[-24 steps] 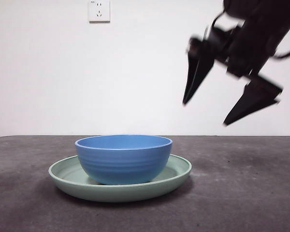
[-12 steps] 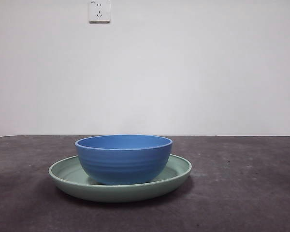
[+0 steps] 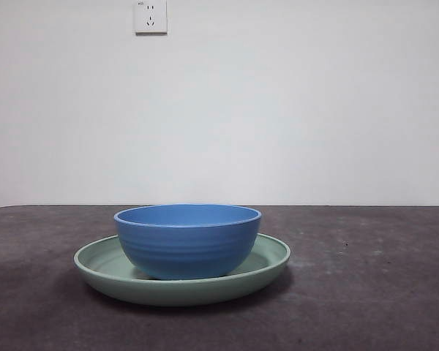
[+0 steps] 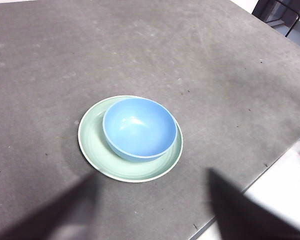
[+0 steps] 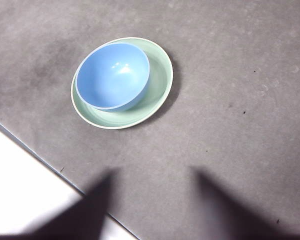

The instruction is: Pick up the blue bowl, put it on the green plate, put it on desk

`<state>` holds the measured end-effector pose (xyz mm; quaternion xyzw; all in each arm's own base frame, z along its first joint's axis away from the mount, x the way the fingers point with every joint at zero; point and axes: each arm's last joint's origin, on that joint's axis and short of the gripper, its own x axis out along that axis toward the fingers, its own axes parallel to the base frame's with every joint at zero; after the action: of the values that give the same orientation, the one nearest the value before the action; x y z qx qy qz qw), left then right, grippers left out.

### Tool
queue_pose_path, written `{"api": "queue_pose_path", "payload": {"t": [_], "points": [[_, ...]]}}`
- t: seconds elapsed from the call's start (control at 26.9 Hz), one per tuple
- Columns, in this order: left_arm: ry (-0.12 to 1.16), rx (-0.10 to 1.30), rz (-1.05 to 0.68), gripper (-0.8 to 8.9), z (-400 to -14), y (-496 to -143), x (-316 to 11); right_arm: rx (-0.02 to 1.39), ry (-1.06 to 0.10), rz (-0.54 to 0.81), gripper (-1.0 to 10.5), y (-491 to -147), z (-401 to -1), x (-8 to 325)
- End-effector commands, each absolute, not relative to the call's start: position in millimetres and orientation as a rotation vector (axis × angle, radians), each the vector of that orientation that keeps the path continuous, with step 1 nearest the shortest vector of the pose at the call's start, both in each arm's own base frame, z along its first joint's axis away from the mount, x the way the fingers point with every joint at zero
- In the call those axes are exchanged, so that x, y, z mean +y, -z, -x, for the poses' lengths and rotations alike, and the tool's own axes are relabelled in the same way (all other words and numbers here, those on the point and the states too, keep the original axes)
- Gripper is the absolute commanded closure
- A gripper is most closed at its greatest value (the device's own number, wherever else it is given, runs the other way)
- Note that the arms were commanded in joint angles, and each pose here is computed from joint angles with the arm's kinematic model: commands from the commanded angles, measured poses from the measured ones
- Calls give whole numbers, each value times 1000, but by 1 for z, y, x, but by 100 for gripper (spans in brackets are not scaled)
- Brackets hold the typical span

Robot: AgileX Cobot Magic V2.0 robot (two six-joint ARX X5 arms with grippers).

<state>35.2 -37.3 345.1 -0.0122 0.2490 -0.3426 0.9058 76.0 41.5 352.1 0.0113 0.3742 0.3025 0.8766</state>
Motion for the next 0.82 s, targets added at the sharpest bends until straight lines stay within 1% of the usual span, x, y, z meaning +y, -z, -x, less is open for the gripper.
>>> {"api": "queue_pose_path", "payload": {"t": [0.04, 0.59, 0.71, 0.82], "points": [[719, 491, 33, 767, -35, -349, -37, 760, -644, -18, 906, -357, -77, 42], [720, 487, 35, 767, -35, -349, -37, 759, -641, -16, 906, -357, -77, 42], [679, 476, 51, 767, -35, -350, -35, 759, -641, -16, 906, -357, -77, 42], [590, 474, 72, 767, -38, -349, -32, 759, -641, -16, 906, -357, -77, 42]]}}
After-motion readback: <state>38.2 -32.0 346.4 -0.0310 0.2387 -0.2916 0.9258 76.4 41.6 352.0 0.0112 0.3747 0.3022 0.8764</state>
